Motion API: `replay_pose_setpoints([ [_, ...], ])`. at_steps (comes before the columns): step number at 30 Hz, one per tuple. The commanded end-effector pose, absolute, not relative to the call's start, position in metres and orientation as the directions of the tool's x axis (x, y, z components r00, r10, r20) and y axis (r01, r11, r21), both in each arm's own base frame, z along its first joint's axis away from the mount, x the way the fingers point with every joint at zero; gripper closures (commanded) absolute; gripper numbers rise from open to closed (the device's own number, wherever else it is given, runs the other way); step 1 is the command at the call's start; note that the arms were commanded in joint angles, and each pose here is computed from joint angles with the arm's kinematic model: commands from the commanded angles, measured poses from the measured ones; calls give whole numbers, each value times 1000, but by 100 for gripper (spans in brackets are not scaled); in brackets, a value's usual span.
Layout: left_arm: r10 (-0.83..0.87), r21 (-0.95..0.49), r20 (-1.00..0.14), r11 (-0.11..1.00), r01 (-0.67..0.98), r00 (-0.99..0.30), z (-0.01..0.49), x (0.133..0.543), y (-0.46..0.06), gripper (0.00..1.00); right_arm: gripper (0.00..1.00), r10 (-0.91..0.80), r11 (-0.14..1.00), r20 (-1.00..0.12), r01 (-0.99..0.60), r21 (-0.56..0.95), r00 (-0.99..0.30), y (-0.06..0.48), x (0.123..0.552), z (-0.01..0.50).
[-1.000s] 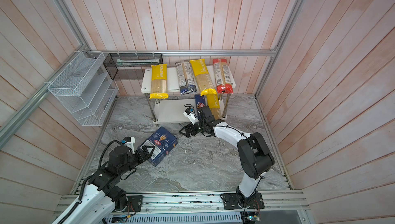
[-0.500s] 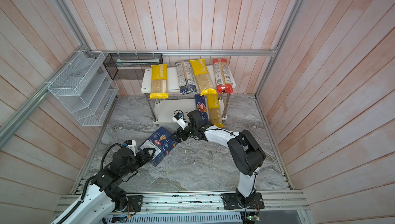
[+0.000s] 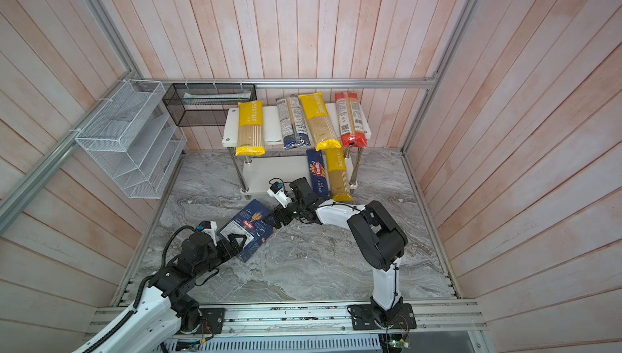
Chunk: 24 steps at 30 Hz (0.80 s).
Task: Arrange pasta packages on shelves
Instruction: Pick up the pasta box from the center of the table.
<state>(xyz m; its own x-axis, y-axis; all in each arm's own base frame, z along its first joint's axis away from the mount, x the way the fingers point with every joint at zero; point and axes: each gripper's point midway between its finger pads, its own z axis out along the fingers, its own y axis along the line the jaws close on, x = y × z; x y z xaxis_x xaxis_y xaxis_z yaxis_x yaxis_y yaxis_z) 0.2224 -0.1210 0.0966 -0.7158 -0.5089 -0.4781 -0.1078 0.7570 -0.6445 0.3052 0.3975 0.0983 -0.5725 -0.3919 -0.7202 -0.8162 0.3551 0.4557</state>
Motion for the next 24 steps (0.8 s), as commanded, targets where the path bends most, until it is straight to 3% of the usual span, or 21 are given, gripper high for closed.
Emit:
replay_pose_setpoints([
  [1, -503, -624, -512, 775, -101, -696, 95, 225, -116, 0, 15, -379, 320, -728, -819, 476, -571, 407, 304, 101],
  [24, -443, -582, -599, 813, -17, -667, 114, 238, -119, 0, 26, -425, 272, -702, -820, 503, -571, 427, 277, 96],
])
